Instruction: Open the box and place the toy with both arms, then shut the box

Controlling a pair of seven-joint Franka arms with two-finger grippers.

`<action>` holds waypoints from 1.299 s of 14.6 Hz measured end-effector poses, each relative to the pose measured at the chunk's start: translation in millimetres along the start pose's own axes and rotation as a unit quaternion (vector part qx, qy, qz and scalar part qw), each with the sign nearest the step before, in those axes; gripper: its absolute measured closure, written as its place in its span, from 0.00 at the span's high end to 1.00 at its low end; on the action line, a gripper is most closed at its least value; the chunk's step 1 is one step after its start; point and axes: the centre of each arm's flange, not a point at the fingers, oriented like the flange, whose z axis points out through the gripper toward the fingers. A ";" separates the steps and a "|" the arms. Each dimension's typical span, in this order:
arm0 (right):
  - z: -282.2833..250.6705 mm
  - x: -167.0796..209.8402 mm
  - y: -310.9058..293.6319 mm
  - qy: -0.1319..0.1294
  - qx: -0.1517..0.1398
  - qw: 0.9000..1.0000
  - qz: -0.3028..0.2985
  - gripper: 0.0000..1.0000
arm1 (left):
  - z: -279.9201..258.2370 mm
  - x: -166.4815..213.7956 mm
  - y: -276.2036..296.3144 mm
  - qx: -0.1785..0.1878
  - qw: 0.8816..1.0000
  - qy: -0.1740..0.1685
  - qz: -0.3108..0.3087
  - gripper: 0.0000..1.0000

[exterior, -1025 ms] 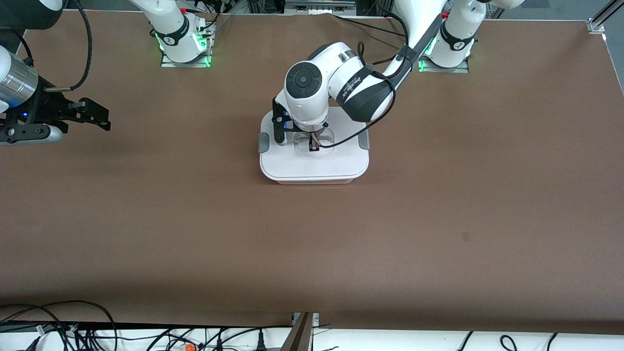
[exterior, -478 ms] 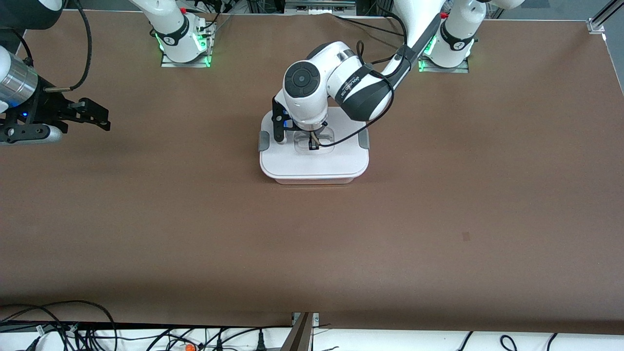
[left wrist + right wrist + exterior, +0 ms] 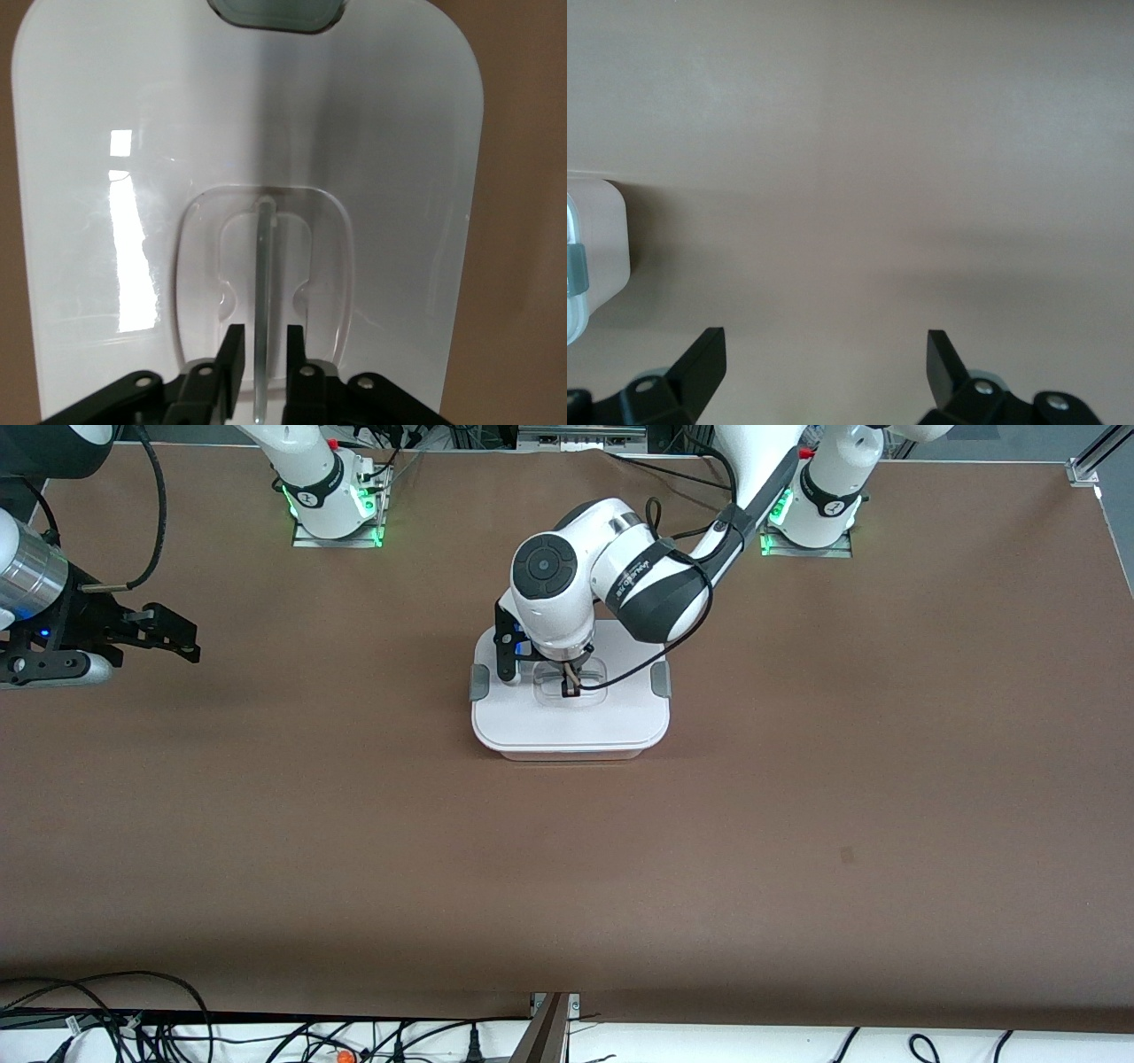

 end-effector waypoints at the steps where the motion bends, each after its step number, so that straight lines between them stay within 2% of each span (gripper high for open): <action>1: 0.0 0.0 0.0 0.000 0.000 1.000 0.000 1.00 | -6.5 -2.5 -1.9 0.002 1.000 0.001 -0.003 0.38; 4: 0.0 0.0 0.4 0.000 0.000 1.000 0.000 1.00 | -39.9 -16.8 -11.0 0.003 1.000 -0.003 -0.019 0.67; 6: 0.0 0.0 1.9 0.000 0.000 1.000 0.002 1.00 | -68.2 -39.9 -32.6 0.012 0.999 0.010 -0.048 0.88; 7: 0.0 0.0 2.4 0.000 0.000 1.000 0.002 1.00 | -81.8 -55.9 -46.6 0.018 0.997 0.018 -0.069 0.96; 8: 0.0 0.0 2.7 0.000 0.000 1.000 0.003 1.00 | -95.2 -75.0 -61.2 0.023 0.995 0.026 -0.091 1.00; 14: -0.1 0.1 3.2 0.001 0.000 1.000 0.003 1.00 | -116.3 -205.9 -150.6 0.025 0.978 0.038 -0.203 1.00; 16: -0.1 0.1 3.3 0.001 0.000 1.000 0.003 1.00 | -123.7 -264.7 -179.9 0.027 0.967 0.045 -0.248 1.00; 19: -0.1 0.1 3.4 0.001 0.001 1.000 0.003 1.00 | -154.4 -365.5 -206.2 0.046 0.945 0.061 -0.319 1.00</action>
